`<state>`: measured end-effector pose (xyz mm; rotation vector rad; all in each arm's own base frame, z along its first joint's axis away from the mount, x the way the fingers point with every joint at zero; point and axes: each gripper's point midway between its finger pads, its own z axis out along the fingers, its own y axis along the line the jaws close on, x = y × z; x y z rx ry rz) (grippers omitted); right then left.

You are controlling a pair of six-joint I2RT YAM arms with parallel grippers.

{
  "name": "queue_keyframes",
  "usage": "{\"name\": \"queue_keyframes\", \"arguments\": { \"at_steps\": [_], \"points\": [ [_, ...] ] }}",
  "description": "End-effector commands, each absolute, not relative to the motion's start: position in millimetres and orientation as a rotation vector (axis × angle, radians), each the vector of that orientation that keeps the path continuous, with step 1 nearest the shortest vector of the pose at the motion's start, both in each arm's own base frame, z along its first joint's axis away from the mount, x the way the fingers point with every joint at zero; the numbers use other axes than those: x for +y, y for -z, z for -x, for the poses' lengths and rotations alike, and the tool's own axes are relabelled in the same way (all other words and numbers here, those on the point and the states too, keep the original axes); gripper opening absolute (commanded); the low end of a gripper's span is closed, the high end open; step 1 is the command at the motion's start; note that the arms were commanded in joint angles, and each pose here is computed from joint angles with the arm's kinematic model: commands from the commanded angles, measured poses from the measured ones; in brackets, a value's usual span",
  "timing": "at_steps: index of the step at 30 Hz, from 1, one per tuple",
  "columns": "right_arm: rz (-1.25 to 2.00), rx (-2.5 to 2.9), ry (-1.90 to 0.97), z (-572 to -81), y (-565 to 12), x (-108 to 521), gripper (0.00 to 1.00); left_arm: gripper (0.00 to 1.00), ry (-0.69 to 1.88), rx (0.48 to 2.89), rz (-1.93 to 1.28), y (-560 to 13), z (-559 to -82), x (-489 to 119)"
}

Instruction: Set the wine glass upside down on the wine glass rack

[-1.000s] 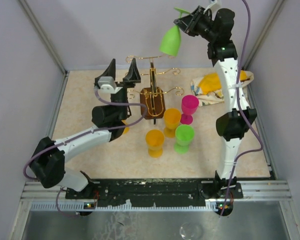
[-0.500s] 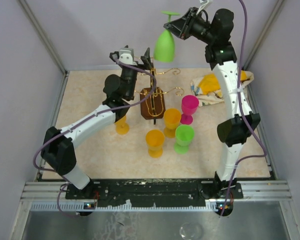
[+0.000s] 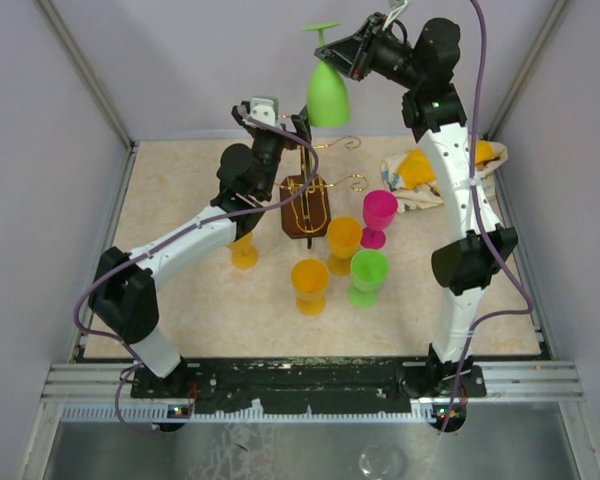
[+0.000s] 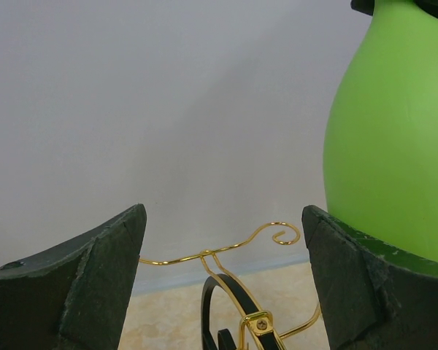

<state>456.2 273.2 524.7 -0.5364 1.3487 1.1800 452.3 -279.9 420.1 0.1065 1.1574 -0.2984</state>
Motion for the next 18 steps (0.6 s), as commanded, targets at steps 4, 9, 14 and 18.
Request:
{"name": "queue_keyframes", "arguments": {
  "at_steps": [4,9,14,18],
  "points": [
    [0.575,1.25,-1.144,-431.2,-556.4,270.3,0.05,0.93,0.383,1.094,-0.078,-448.4,-445.4,-281.8],
    [0.574,1.251,-1.137,-433.3,-554.2,271.4,0.11,0.93,0.417,1.086,-0.077,-450.8,-443.6,-285.3],
    [0.575,1.249,-1.13,-434.0,-553.8,271.8,0.03,0.94,0.426,1.083,-0.079,-451.2,-443.0,-286.5],
    [0.568,1.248,-1.125,-435.5,-554.1,271.4,0.04,0.94,0.453,1.084,-0.075,-450.8,-442.0,-289.1]
  ]
}}
